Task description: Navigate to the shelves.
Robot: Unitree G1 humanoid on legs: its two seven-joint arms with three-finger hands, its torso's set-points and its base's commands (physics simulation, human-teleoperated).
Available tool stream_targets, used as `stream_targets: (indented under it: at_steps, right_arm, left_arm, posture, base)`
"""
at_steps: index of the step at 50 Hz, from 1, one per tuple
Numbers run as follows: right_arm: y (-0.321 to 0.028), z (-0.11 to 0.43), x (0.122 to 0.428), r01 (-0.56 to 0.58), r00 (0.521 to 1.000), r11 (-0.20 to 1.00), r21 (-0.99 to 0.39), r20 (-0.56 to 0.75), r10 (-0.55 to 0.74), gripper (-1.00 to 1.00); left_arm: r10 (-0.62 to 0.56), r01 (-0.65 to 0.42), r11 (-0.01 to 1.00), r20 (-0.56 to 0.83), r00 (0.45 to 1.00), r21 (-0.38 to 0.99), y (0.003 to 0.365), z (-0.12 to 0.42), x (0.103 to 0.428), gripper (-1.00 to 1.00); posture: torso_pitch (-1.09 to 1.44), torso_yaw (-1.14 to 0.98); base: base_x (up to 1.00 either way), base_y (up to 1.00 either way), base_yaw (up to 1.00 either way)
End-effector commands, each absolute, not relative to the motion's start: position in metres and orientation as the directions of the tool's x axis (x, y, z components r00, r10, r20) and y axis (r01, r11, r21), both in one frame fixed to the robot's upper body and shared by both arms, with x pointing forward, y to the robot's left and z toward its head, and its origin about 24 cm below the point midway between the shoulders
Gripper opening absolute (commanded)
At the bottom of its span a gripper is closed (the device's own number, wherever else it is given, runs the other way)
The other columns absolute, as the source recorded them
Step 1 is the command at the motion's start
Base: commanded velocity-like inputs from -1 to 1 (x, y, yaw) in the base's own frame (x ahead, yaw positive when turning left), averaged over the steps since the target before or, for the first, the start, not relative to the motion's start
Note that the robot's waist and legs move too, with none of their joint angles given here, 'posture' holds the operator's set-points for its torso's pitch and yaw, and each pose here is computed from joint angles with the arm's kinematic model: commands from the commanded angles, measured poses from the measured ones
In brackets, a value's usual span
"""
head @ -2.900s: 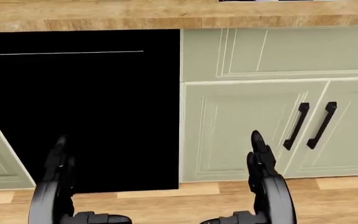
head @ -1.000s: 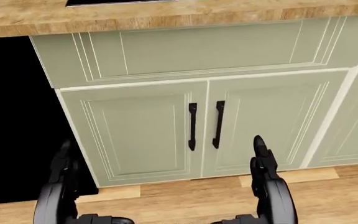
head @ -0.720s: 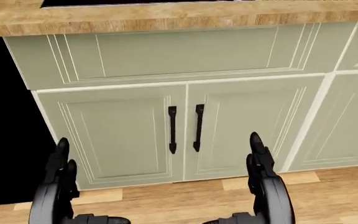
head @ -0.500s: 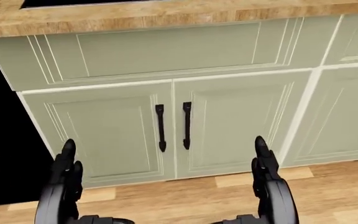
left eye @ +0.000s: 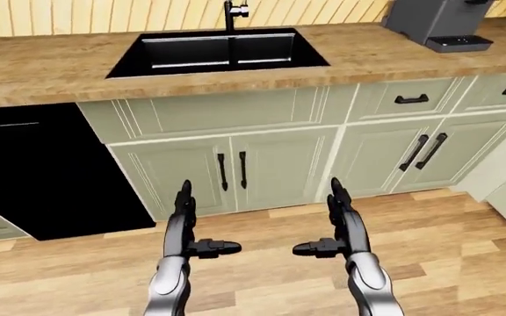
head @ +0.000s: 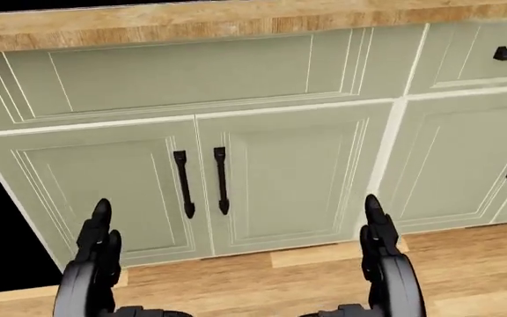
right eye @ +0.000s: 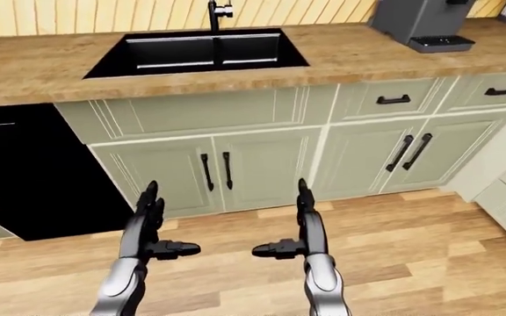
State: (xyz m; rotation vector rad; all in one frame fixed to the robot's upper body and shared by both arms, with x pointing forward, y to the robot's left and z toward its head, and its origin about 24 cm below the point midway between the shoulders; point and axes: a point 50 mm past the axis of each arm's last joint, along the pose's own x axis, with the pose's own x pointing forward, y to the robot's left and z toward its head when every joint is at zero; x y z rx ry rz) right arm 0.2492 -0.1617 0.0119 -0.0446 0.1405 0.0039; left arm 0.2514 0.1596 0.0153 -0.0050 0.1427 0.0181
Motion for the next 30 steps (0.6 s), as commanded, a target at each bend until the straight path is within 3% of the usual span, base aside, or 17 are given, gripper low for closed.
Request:
stream_targets:
  at_steps: [1, 30]
  right_arm:
    - [-0.1549, 0.0311, 0.2562, -0.032, 0.999, 0.999, -0.042, -0.040, 0.031, 1.00]
    - [-0.1545, 0.0313, 0.2559, -0.036, 0.999, 0.998, -0.043, -0.040, 0.034, 1.00]
  left_arm:
    - [0.034, -0.034, 0.999, -0.041, 0.999, 0.005, 0.1642, 0.0340, 0.2575, 1.00]
    - [0.031, -0.031, 0.999, -0.041, 0.999, 0.009, 0.1639, 0.0331, 0.2576, 1.00]
  posture:
    - [0.00, 0.00]
    - [0.00, 0.00]
  base:
    - [0.00, -0.27, 0.00]
    - [0.00, -0.27, 0.00]
